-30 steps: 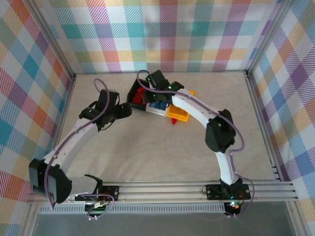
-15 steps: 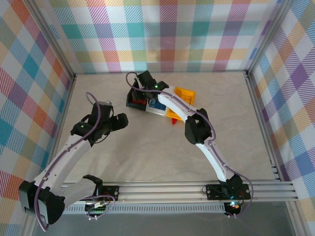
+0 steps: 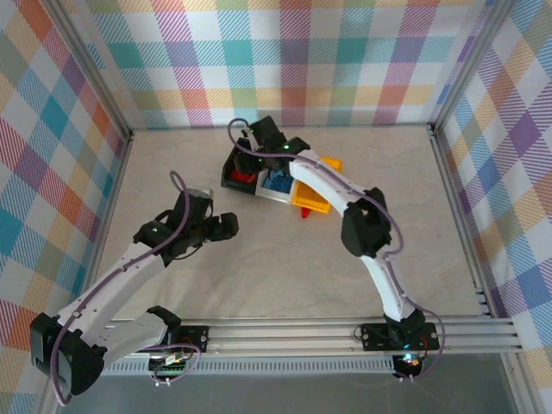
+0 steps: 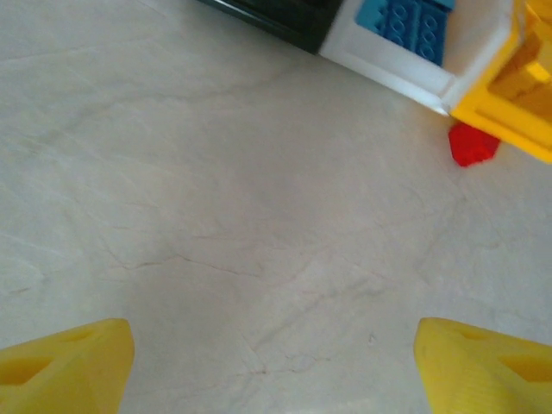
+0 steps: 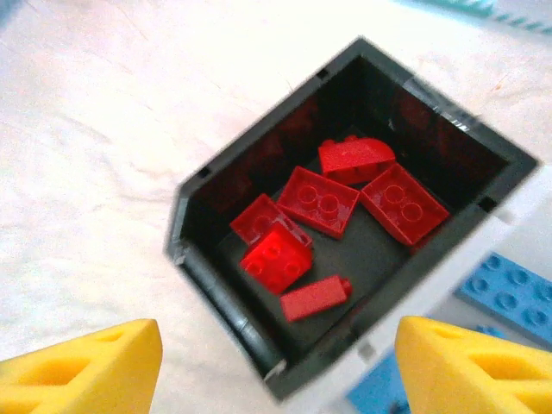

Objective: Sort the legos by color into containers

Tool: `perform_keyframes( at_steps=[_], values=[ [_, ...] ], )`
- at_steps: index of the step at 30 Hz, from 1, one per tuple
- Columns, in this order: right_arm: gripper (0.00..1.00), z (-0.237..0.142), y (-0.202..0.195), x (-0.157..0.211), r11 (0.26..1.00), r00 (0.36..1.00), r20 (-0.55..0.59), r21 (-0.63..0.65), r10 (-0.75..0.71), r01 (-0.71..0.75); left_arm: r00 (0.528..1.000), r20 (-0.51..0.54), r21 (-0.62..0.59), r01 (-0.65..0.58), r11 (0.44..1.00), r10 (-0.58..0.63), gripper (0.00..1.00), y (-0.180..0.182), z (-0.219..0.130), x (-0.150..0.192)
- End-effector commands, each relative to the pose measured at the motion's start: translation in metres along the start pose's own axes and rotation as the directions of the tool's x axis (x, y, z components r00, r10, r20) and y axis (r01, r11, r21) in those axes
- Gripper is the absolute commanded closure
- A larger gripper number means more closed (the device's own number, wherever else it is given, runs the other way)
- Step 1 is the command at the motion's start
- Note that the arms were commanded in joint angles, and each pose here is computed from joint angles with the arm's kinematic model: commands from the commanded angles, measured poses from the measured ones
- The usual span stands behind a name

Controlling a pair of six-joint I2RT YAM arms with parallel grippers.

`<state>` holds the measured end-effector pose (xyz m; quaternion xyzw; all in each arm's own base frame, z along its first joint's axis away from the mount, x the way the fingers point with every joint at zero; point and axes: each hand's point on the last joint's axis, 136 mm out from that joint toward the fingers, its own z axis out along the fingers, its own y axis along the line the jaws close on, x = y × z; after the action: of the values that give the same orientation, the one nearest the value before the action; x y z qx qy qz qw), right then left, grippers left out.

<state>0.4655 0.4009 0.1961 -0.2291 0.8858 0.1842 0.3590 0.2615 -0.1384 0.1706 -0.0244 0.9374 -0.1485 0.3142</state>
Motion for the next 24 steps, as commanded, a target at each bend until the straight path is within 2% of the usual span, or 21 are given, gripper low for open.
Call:
perform_keyframes(
  at_steps=[1,5,8,11,16,20,24],
  values=[
    [0.28,-0.081,0.013,-0.039,0.998,0.988,0.151,-0.052,0.034,-0.026,0.999,0.015,0.019,-0.043,0.999,0.043,0.15,-0.014,0.006,0.006],
    [0.27,-0.12,-0.008,0.004,0.995,0.991,0.092,-0.013,0.1,-0.099,0.996,0.013,0.062,-0.087,0.994,0.086,0.15,-0.036,0.016,0.016],
    [0.27,-0.142,-0.032,0.05,0.982,0.981,0.039,0.006,0.189,-0.189,0.991,-0.001,0.073,-0.136,0.988,0.136,0.15,-0.053,0.03,0.025],
    [0.27,-0.161,-0.054,0.097,0.968,0.969,-0.002,0.051,0.248,-0.247,0.982,-0.016,0.094,-0.185,0.978,0.187,0.15,-0.071,0.043,0.037],
    [0.26,-0.176,-0.068,0.167,0.953,0.952,-0.081,0.098,0.294,-0.286,0.967,-0.046,0.131,-0.242,0.961,0.25,0.16,-0.1,0.069,0.054],
    [0.26,-0.18,-0.075,0.202,0.943,0.94,-0.107,0.12,0.323,-0.311,0.958,-0.036,0.184,-0.273,0.944,0.285,0.16,-0.131,0.094,0.059],
    [0.26,-0.183,-0.083,0.221,0.927,0.923,-0.114,0.129,0.367,-0.353,0.95,-0.053,0.203,-0.29,0.935,0.306,0.17,-0.157,0.129,0.065]
  ],
)
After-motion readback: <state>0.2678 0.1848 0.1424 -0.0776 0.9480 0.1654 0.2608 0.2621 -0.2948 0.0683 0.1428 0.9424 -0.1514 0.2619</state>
